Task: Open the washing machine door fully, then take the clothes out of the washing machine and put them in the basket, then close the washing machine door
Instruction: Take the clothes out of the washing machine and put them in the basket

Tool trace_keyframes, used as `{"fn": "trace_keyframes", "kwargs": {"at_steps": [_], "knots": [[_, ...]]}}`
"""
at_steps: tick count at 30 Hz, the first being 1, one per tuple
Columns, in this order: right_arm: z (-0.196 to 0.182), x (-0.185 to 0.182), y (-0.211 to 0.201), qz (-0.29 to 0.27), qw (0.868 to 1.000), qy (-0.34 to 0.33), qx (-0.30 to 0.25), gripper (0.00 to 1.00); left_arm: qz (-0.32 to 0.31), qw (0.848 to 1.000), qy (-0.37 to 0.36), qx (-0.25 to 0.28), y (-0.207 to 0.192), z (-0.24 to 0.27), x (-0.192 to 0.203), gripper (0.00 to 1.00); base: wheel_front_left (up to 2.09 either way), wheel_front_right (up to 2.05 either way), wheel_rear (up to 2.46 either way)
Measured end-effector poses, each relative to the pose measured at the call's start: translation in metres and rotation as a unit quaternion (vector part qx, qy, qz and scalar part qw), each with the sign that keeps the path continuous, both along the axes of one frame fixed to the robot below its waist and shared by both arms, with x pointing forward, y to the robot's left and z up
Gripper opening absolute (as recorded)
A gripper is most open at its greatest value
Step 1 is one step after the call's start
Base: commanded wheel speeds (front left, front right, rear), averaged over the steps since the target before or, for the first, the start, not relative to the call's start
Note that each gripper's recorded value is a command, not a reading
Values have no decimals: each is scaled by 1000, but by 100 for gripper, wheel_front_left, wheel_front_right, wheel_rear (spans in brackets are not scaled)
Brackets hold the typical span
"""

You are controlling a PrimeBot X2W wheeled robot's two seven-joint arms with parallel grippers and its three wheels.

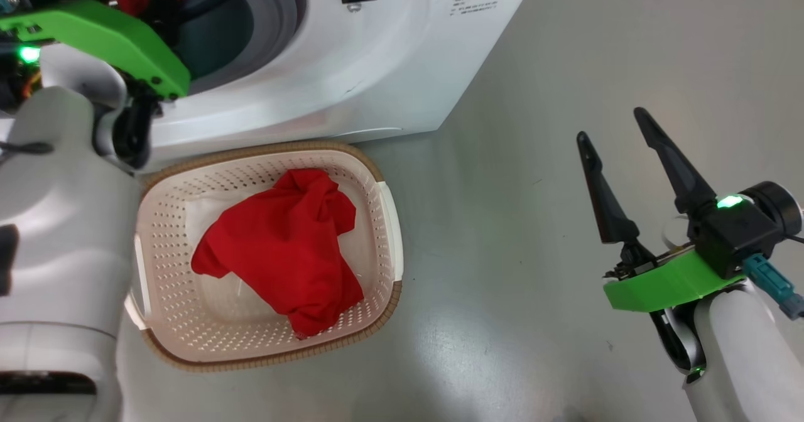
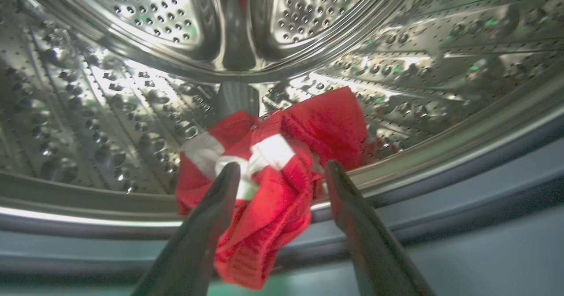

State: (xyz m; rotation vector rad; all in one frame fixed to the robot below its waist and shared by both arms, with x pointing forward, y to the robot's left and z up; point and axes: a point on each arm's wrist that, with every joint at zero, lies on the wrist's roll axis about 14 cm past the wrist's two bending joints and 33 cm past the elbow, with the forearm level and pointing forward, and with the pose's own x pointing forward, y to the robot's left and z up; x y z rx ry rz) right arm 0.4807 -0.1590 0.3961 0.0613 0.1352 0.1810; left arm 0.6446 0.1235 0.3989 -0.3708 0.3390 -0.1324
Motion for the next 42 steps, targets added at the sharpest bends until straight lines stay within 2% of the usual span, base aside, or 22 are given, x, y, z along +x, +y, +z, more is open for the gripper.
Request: {"fn": "trace_keyframes", "kwargs": {"at_steps": [5, 12, 20, 21, 22, 23, 24, 28, 42], "knots": [[4, 2, 5, 8, 1000, -7, 1, 100, -9, 998, 50, 34, 14, -20, -4, 100, 0, 0, 0], [0, 0, 5, 8, 1000, 1, 4, 100, -19, 995, 93, 7, 0, -37, -6, 100, 0, 0, 0], [2, 2, -1, 1, 1000, -2, 5, 100, -25, 994, 102, 21, 2, -47, -4, 100, 0, 0, 0], [1, 2, -1, 0, 1000, -2, 7, 100, -26, 994, 102, 24, 2, -47, -4, 85, 0, 0, 0], [1, 2, -2, -1, 1000, -2, 7, 100, -24, 994, 102, 28, 3, -47, -3, 51, 0, 0, 0], [2, 2, -2, -1, 1000, -3, 6, 100, -23, 994, 104, 32, 4, -49, -4, 45, 0, 0, 0], [3, 3, -2, -2, 1000, -5, 7, 100, -21, 994, 104, 36, 5, -49, -4, 0, 0, 0, 0], [5, 4, 0, 0, 1000, -7, 8, 100, -13, 994, 101, 45, 10, -49, -4, 0, 0, 0, 0], [23, 6, 7, 7, 999, -28, 18, 100, 37, 998, 2, 54, 33, -6, -4, 0, 0, 0, 0]]}}
